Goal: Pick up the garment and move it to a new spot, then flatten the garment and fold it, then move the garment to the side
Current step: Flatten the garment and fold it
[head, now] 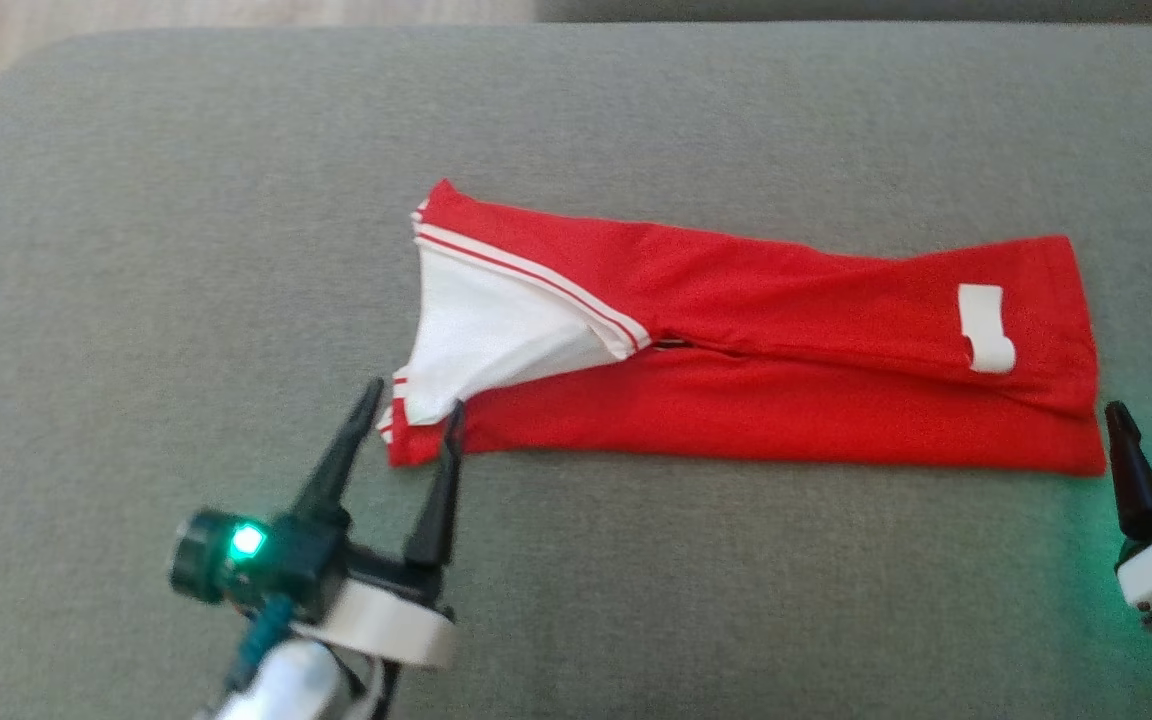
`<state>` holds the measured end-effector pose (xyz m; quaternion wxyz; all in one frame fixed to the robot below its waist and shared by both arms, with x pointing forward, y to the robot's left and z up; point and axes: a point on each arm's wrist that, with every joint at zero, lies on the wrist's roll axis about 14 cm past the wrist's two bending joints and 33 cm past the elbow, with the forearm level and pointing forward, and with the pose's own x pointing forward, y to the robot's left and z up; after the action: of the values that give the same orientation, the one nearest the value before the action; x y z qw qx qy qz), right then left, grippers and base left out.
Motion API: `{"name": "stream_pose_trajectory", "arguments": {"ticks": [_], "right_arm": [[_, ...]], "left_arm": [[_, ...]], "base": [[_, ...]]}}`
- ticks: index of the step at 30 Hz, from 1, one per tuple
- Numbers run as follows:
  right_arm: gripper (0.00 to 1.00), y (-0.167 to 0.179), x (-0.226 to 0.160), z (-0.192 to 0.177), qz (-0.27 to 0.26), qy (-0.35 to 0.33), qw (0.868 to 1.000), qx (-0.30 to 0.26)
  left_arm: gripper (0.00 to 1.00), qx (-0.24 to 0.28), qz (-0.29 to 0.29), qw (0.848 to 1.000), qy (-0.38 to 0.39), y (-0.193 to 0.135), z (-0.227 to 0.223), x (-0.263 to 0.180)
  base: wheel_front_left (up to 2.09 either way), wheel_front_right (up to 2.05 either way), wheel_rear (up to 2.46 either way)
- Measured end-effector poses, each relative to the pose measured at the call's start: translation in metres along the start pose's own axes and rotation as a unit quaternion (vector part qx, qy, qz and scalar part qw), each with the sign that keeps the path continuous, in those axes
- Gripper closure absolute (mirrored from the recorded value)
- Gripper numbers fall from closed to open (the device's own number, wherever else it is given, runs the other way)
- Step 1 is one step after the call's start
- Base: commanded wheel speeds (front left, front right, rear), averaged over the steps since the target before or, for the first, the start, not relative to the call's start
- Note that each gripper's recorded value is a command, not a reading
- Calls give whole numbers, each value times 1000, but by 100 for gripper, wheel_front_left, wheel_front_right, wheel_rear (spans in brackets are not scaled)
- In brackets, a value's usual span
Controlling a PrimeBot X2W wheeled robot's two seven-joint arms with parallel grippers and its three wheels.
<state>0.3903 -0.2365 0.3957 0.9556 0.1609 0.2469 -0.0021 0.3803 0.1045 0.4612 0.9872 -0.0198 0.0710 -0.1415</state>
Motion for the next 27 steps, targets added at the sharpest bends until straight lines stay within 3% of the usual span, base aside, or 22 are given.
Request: {"name": "stream_pose_trajectory", "arguments": {"ticks": [7, 16, 17, 18, 19, 27], "right_arm": [[0, 0, 17, -12, -13, 34, 999, 4], [0, 5, 38, -28, -16, 91, 996, -9], [22, 5, 39, -29, -16, 96, 995, -11], [56, 5, 39, -29, -16, 96, 995, -11], [100, 6, 40, -30, -15, 99, 995, -12], [100, 7, 35, -21, -11, 82, 997, 0]], "left_arm": [[0, -6, 56, 997, -45, -10, 14, -27], [0, 17, 128, 988, -83, 6, 30, -55], [0, 16, 133, 988, -83, 7, 30, -58], [0, 16, 133, 988, -83, 7, 30, -58], [0, 15, 137, 987, -83, 8, 30, -60], [0, 11, 143, 985, -92, 12, 32, -68]], "base": [[0, 0, 0], [0, 0, 0], [0, 0, 0], [0, 0, 0], [0, 0, 0], [0, 0, 0]]}}
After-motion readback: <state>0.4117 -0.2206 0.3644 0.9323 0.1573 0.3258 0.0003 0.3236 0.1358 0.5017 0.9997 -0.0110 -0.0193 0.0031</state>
